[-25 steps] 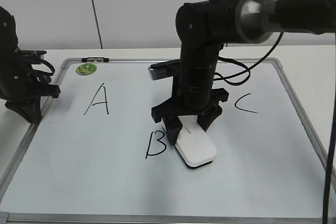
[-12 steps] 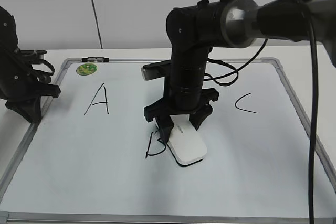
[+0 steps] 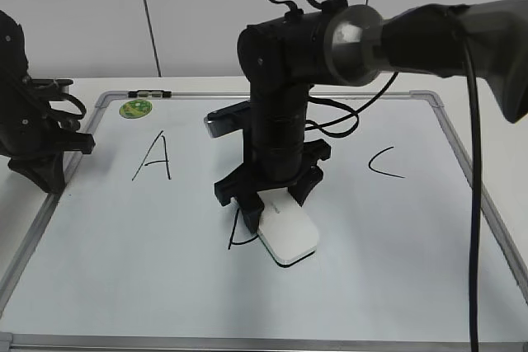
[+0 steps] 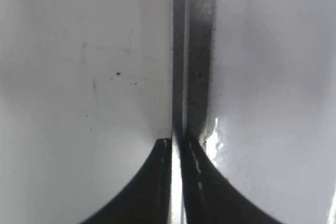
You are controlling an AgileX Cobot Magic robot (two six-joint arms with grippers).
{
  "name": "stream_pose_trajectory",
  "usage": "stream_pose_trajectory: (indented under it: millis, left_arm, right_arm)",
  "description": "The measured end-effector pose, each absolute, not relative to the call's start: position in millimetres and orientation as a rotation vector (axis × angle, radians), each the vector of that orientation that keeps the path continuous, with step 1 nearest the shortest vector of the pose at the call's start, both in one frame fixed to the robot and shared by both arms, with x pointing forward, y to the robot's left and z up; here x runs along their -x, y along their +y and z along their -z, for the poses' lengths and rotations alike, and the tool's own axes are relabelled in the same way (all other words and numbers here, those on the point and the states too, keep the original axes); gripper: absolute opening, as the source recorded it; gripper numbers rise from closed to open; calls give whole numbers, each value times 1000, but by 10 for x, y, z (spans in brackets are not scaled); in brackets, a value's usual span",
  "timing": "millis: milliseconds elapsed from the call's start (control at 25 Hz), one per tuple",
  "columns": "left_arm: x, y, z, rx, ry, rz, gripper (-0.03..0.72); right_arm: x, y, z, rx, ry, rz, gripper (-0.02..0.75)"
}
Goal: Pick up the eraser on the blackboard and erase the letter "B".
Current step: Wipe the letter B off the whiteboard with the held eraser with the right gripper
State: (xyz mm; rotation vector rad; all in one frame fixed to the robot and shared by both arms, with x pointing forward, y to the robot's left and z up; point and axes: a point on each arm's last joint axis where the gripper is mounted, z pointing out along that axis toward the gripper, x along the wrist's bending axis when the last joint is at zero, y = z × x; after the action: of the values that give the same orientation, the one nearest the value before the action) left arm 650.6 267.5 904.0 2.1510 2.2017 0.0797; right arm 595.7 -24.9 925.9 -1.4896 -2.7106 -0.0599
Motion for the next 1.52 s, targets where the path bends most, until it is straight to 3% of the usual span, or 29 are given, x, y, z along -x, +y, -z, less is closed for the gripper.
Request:
stream_pose_trajectory:
  millis: [360,680,1040,1520]
  left_arm:
    - [-6506,2675,-9040,-2152,2201,-80,37]
    - [-6506,2675,-9040,-2154,2199,-80,37]
    - [-6506,2675,-9040,-2154,2199,-80,37]
    - [-6518,2642,-9034,-2111,2199,-59,36]
  right_arm:
    - [-5659,146,-9241,1337,-2810,85,536]
    - [-5602,219,-9208,1397,-2840,45,536]
    - [-5682,114,-9198,1590,-2766,2,536]
    - [-6108,-423,-9201,1827,-2597,-11,535]
